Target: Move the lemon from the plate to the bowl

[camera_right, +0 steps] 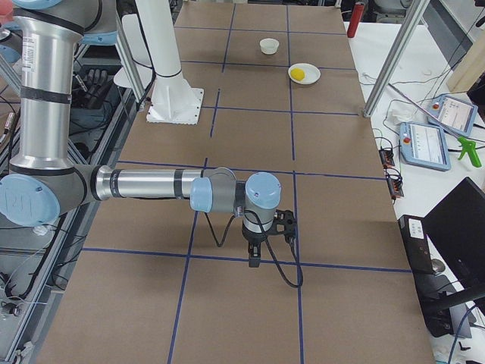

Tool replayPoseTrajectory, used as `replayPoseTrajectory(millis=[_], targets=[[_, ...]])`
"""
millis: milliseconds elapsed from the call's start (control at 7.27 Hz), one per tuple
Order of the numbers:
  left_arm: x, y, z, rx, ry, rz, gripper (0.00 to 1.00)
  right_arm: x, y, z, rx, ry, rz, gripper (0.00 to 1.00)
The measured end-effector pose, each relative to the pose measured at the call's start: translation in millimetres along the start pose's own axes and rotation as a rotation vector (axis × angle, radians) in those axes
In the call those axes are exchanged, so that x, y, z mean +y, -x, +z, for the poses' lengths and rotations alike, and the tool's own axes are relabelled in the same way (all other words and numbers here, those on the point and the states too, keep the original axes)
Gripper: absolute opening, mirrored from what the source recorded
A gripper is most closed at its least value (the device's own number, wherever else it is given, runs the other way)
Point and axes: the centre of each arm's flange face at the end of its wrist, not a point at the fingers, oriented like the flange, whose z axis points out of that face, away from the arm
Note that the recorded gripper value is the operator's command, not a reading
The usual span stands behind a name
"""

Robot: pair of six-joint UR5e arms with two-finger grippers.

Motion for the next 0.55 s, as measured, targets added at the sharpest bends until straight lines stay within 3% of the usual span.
replayPoseTrajectory(millis=[550], targets=[[-5.0,-1.8,-3.1,-0.002,-0.012,0.014,1.00,0.0,0.0,0.0,0.000,0.000,0.000,1.00]])
